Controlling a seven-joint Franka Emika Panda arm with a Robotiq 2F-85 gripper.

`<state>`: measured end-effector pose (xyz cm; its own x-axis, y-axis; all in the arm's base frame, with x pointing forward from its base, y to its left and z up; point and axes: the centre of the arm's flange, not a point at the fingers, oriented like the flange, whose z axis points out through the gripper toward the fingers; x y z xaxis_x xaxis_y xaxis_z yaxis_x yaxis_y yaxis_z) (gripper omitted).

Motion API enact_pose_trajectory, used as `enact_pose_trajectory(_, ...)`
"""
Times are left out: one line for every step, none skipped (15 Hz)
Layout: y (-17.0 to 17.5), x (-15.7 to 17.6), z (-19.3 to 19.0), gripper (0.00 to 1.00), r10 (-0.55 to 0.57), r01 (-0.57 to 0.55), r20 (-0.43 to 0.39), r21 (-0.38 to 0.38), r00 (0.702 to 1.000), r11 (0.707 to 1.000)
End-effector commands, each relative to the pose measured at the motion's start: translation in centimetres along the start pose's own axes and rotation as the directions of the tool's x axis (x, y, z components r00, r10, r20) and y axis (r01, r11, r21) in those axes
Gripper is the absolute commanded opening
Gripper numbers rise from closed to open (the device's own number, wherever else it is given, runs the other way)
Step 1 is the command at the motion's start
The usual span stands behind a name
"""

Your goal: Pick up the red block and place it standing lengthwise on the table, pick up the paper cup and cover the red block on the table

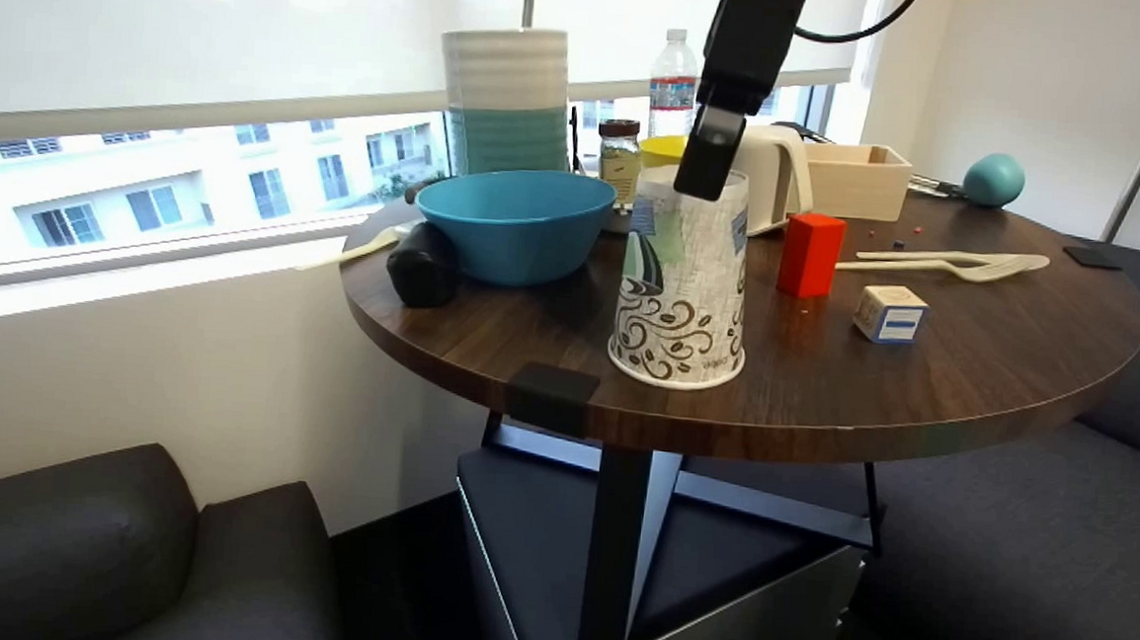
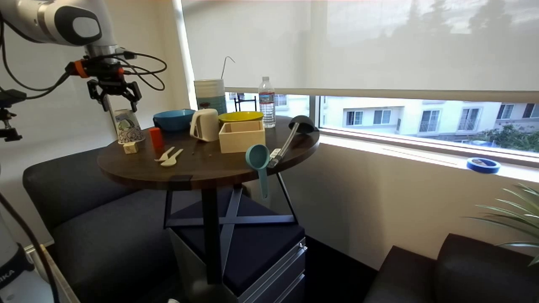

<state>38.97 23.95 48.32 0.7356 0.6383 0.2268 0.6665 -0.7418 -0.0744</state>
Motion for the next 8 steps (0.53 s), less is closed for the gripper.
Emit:
enact_pose_trajectory(0.12, 0.46, 0.61, 0.93, 0.006, -0.006, -0.001, 0.022, 1.000, 1.000)
enact_pose_trajectory(0.21, 0.40, 0.68, 0.81, 0.007, -0.007, 0.001, 0.020, 1.000, 1.000)
enact_pose_trajectory(0.27, 0.35, 0.70, 0.69, 0.009, -0.009, 0.001, 0.019, 1.000, 1.000)
enact_pose_trajectory(0.34, 0.33, 0.72, 0.62, 0.009, -0.009, 0.001, 0.018, 1.000, 1.000)
enact_pose_trajectory(0.39, 0.30, 0.65, 0.55, 0.010, -0.010, 0.001, 0.014, 1.000, 1.000)
enact_pose_trajectory(0.42, 0.27, 0.52, 0.47, 0.011, -0.011, 0.000, 0.010, 1.000, 1.000)
enact_pose_trajectory(0.43, 0.22, 0.21, 0.42, 0.011, -0.011, -0.002, 0.004, 1.000, 1.000)
enact_pose_trajectory(0.49, 0.10, -0.27, 0.40, 0.012, -0.012, -0.004, -0.008, 1.000, 1.000)
